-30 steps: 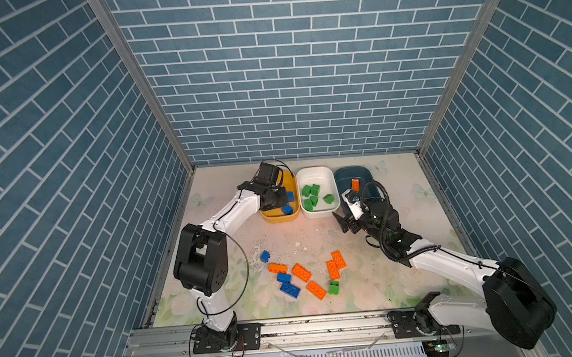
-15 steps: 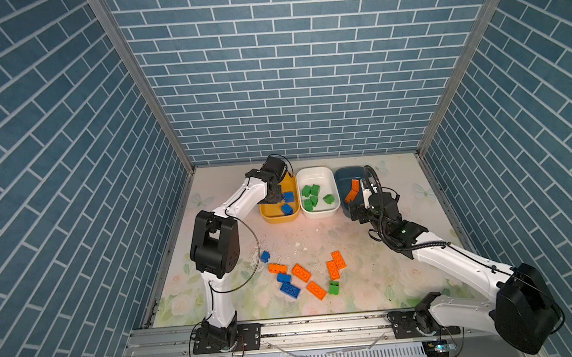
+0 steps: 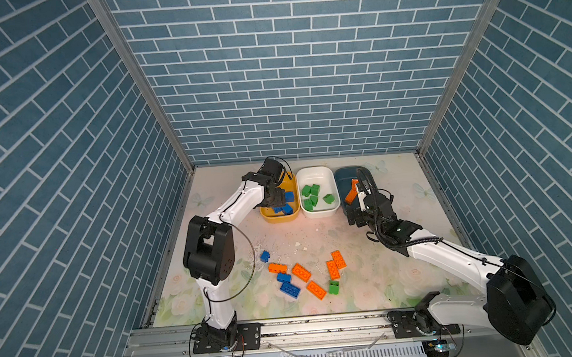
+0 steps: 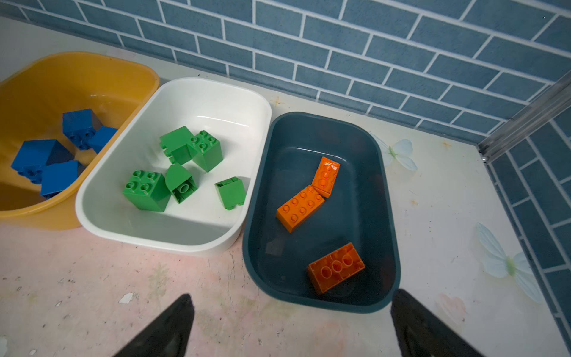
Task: Sort the legos into containers by color
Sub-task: 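Drop the blue brick into the yellow tub with the left gripper while the right withdraws, then lower both grippers to the pile and grasp an orange brick with the right gripper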
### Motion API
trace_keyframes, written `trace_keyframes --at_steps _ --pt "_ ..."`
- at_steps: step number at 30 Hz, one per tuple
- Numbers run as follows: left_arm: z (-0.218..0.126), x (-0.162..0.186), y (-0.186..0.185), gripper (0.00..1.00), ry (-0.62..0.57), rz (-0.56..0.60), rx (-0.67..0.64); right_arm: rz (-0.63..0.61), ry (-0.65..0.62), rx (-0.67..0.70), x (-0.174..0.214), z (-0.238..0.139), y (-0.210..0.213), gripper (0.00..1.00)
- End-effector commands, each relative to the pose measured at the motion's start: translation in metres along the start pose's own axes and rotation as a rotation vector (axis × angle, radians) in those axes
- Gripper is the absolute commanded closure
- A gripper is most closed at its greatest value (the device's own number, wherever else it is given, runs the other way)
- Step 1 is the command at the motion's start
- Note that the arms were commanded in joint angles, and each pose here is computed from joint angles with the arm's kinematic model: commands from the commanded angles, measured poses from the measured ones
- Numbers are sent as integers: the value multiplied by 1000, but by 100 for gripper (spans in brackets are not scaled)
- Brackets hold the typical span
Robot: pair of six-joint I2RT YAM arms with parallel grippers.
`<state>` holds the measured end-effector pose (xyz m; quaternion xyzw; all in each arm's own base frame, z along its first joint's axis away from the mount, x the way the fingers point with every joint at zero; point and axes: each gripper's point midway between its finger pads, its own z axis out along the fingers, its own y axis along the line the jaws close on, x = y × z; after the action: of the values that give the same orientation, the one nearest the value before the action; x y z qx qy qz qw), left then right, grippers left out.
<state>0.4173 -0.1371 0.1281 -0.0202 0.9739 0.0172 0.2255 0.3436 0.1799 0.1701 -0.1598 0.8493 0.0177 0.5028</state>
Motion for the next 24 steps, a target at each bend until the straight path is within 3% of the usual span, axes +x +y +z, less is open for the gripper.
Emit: trace_keyframes --at_steps 1,11,13,18,24 --pt "-20 15 7 1 2 -69 14 -2 1 -61 -1 3 13 1" --pt "-39 114 11 1 137 -333 61 2 -25 -72 -7 13 19 1" --pt "-42 133 9 1 167 -361 80 -44 -30 -179 -5 10 37 1" --pt "-49 173 19 1 232 -429 84 -210 9 -615 24 -15 106 2" --pt "-51 195 32 1 218 -476 92 -304 235 -659 72 -18 122 2"
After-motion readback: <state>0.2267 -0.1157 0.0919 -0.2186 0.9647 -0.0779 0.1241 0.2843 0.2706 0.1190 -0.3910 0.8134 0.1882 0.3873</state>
